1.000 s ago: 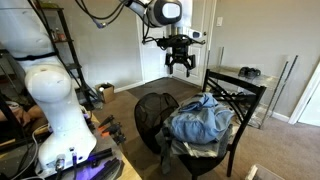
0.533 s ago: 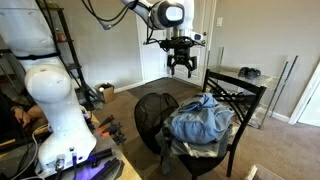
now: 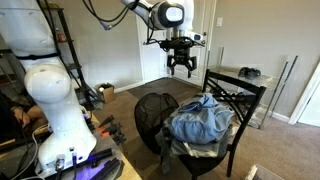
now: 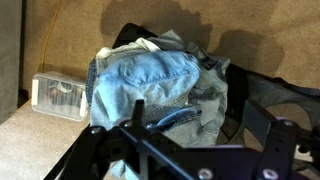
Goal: Put one denim trousers in the laundry basket
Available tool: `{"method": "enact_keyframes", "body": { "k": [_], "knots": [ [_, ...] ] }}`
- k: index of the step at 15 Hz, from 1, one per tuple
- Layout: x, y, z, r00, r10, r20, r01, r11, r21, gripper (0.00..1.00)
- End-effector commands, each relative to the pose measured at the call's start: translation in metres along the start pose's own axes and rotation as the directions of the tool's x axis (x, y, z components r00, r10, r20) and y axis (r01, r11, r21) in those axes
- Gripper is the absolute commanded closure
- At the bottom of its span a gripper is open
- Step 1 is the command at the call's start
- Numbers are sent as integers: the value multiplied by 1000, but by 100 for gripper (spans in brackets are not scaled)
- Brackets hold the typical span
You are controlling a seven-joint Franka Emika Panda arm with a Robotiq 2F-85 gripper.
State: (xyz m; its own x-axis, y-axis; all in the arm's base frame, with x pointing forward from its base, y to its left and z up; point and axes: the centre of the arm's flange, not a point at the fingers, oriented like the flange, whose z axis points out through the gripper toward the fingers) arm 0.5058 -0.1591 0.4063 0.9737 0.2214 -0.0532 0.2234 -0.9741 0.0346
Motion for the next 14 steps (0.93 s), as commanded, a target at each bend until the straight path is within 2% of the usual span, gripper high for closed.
{"method": "enact_keyframes", "body": {
  "k": [1, 5, 14],
  "knots": [
    [38, 11, 9, 999, -44, 9, 44, 999, 20, 0],
    [77, 25, 18, 999, -51, 3, 51, 998, 33, 0],
    [116, 58, 55, 1000, -3, -29, 5, 998, 70, 0]
  ]
}}
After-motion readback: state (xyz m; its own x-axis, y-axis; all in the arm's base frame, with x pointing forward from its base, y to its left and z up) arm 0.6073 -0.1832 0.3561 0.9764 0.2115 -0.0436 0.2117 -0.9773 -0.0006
